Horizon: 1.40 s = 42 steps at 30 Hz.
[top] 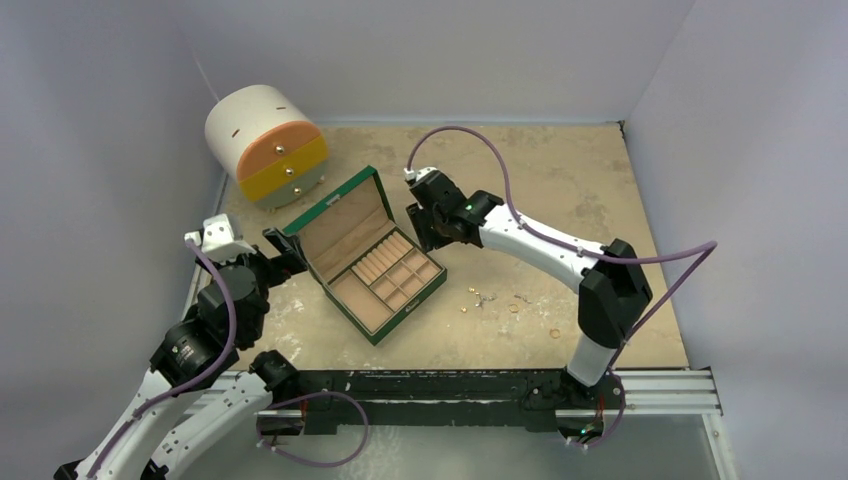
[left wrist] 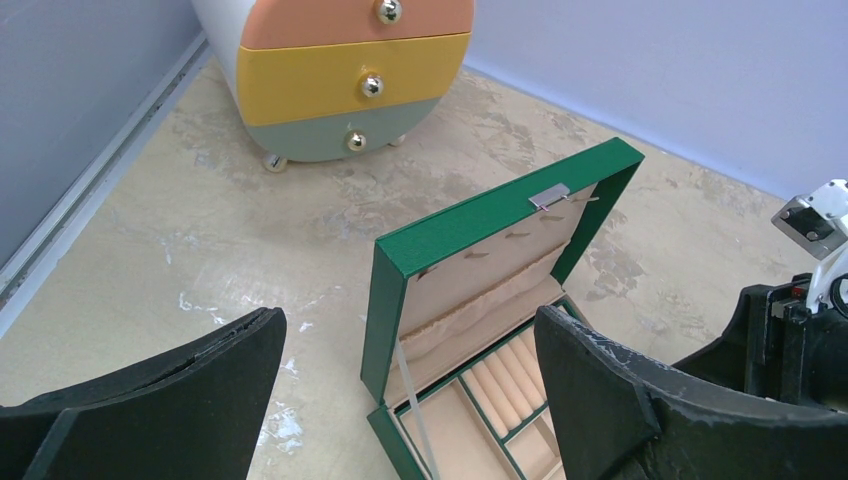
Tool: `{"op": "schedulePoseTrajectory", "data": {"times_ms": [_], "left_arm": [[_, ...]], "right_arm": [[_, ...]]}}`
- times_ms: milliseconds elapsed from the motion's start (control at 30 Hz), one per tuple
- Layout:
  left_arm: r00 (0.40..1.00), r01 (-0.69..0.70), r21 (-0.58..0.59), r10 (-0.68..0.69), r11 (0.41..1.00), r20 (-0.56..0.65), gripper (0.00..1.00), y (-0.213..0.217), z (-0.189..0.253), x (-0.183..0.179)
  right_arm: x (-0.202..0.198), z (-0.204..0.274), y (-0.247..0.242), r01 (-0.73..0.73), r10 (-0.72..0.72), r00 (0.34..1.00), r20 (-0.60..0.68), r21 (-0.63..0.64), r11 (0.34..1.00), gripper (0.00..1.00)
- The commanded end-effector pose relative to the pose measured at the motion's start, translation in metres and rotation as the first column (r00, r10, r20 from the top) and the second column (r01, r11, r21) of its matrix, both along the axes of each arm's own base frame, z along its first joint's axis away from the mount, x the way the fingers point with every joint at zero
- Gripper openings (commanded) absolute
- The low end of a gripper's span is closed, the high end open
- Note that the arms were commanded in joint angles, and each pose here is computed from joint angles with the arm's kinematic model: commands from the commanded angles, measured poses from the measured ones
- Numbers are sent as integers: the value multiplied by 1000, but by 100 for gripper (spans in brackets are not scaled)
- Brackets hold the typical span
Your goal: Organize the mixed jewelry
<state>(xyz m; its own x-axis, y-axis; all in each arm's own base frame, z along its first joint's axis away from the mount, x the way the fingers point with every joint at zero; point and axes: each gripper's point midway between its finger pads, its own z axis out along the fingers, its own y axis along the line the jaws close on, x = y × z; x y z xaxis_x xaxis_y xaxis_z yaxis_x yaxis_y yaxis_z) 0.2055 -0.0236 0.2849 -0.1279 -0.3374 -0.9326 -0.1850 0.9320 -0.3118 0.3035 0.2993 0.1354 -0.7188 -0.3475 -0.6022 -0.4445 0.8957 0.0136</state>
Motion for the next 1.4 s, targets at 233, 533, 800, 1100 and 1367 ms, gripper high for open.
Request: {"op": "schedulePoseTrajectory", "data": {"times_ms": [233,533,800,1100,1367], "left_arm": [[1000,-3,-18,3,1000,21,95,-1,10,2],[1000,-3,-16,3,1000,20,95,-1,9,2],[1000,-5,-16,5,1000,20,95,0,9,2],[1000,-7,-13,7,1000,17,95,0,8,2],[1000,-9,-16,9,1000,21,95,1,9,2]], "right_arm": [[7,-16,13,-62,66,996,-60,69,996,47],[15,-38,13,-64,70,992,-101,59,996,47],[20,-53,15,-58,64,990,-125,52,997,47],[20,-60,21,-65,74,986,-149,63,996,37],[18,-60,19,-54,64,986,-154,66,996,11]]}}
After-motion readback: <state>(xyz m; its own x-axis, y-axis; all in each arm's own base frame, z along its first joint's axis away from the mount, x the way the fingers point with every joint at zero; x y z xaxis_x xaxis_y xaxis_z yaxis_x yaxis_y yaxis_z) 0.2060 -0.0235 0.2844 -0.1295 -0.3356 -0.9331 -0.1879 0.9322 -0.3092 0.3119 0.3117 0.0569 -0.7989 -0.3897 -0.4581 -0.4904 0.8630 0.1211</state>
